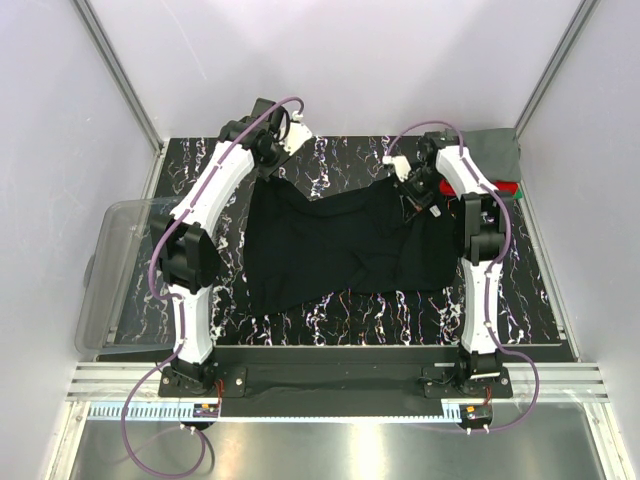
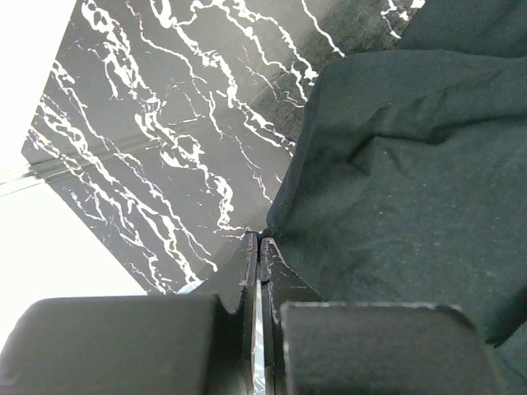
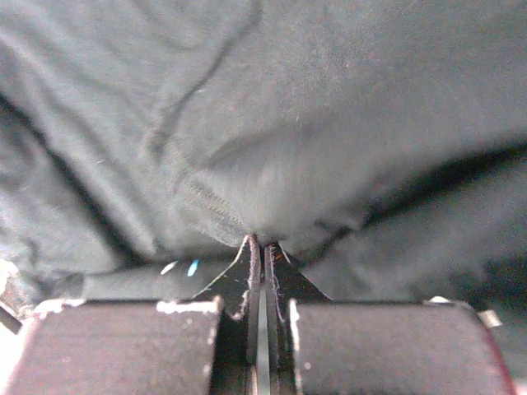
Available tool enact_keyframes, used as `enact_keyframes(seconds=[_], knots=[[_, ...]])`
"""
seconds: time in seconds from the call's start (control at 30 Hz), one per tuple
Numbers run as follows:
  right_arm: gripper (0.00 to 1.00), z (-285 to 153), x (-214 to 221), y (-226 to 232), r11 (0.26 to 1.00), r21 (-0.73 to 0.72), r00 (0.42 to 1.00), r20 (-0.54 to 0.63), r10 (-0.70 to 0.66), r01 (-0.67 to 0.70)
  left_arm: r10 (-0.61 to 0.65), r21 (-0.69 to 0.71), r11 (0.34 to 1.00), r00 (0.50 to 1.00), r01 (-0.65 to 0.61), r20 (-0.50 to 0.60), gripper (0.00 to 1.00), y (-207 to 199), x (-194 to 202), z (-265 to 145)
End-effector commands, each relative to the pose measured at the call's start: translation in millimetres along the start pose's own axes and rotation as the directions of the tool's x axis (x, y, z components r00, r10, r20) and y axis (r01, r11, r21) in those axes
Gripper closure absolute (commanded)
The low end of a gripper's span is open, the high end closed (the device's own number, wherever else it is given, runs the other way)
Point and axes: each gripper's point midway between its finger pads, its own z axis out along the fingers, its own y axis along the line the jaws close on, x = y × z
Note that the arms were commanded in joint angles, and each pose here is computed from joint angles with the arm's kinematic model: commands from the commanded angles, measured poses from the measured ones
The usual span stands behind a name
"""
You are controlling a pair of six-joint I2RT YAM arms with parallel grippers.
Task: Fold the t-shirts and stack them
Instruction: Flatten the tshirt out
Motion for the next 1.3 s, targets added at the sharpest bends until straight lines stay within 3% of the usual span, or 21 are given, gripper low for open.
enact_keyframes(seconds=[0.0,0.17,0.37,0.6,0.8,0.97,1.0,1.13,1.27], knots=[[1.00,-99,-65,20,0.981,0.150,0.965,0.216,-0.151,0.120,0.012,-0.094,0.996,0.998,-0.005,0.069,1.00,25,-19,-25],[1.00,-186,-113,39,0.939,0.301,0.883,0.379,-0.278,0.167,-0.007,-0.174,0.984,0.992,0.029,0.123,1.00,53,-25,-50],[1.00,-274,-140,56,0.854,0.499,0.788,0.462,-0.407,0.148,-0.024,-0.340,0.933,0.966,0.115,0.258,1.00,106,-41,-114],[1.00,-353,-148,51,0.720,0.693,0.734,0.506,-0.454,-0.033,0.012,-0.511,0.812,0.866,0.283,0.499,1.00,165,-69,-222],[1.00,-340,-125,67,0.735,0.677,0.767,0.451,-0.457,0.039,0.007,-0.469,0.825,0.825,0.315,0.565,1.00,153,-72,-249],[1.00,-321,-75,101,0.793,0.592,0.834,0.360,-0.419,0.143,-0.004,-0.386,0.892,0.856,0.237,0.516,1.00,111,-51,-234],[1.00,-309,-60,119,0.822,0.527,0.841,0.329,-0.430,0.214,-0.021,-0.355,0.907,0.869,0.224,0.494,1.00,101,-44,-225],[1.00,-297,-20,162,0.852,0.406,0.849,0.267,-0.456,0.331,-0.068,-0.203,0.964,0.899,0.170,0.433,1.00,50,-18,-197],[1.00,-287,-5,169,0.859,0.346,0.859,0.215,-0.464,0.378,-0.065,-0.118,0.986,0.919,0.119,0.389,1.00,21,-10,-173]])
